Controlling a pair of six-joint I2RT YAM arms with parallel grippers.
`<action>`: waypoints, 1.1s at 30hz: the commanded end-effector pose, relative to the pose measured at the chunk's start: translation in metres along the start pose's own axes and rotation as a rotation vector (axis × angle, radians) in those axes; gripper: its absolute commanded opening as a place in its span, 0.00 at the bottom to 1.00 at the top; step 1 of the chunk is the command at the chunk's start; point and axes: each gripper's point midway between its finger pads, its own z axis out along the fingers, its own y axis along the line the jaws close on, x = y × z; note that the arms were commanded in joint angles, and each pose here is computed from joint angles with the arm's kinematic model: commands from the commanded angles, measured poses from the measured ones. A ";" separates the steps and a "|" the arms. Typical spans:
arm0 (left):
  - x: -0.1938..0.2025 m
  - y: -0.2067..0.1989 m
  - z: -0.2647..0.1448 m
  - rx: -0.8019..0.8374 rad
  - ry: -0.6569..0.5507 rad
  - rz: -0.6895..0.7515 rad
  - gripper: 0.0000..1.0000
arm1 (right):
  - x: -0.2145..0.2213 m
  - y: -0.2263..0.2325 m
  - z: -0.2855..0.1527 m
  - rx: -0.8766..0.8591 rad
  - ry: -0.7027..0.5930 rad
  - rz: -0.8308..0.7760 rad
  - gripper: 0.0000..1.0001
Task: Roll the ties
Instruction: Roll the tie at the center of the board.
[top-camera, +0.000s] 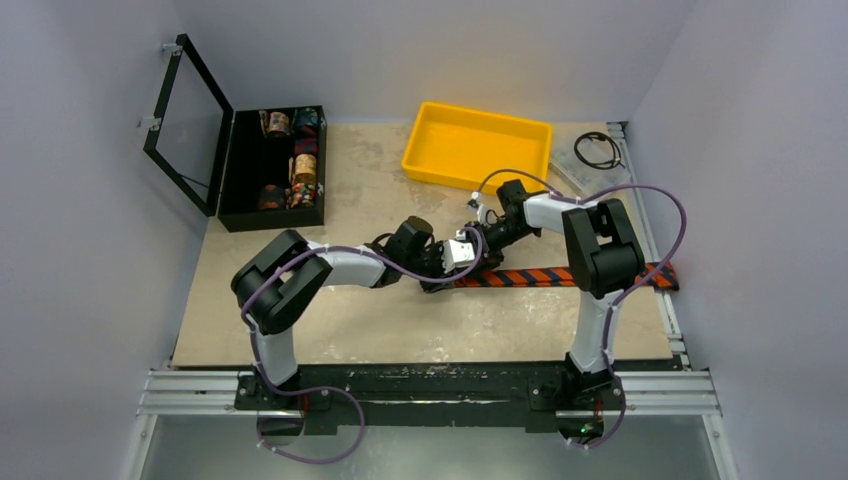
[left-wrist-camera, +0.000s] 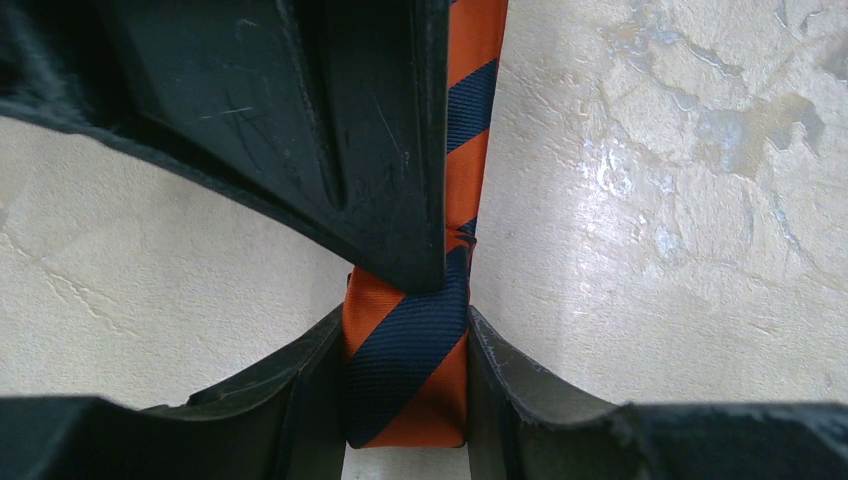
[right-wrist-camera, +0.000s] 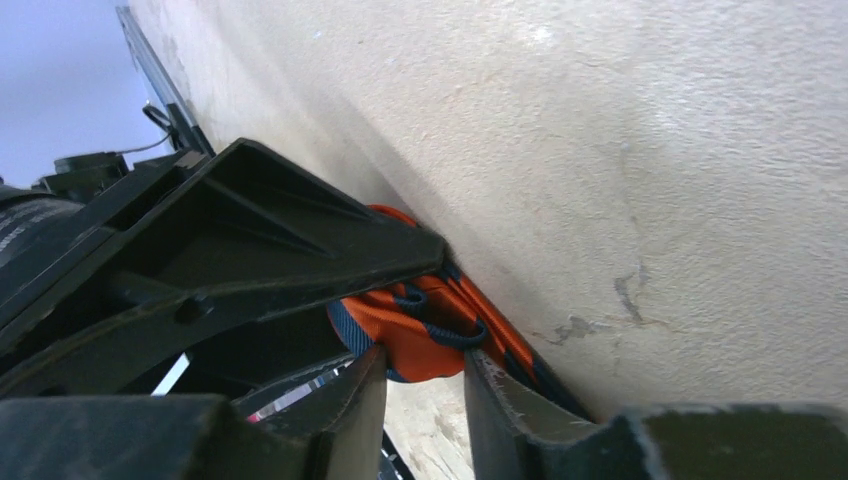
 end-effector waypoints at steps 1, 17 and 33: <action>0.047 -0.010 -0.006 0.016 0.138 -0.003 0.40 | -0.007 -0.004 0.000 0.024 -0.008 -0.028 0.27; 0.036 -0.018 -0.011 0.095 0.121 0.083 0.43 | -0.001 -0.043 0.003 0.203 0.024 -0.126 0.04; 0.058 -0.013 -0.008 0.056 0.211 0.068 0.26 | -0.003 0.020 -0.028 -0.029 -0.057 -0.102 0.54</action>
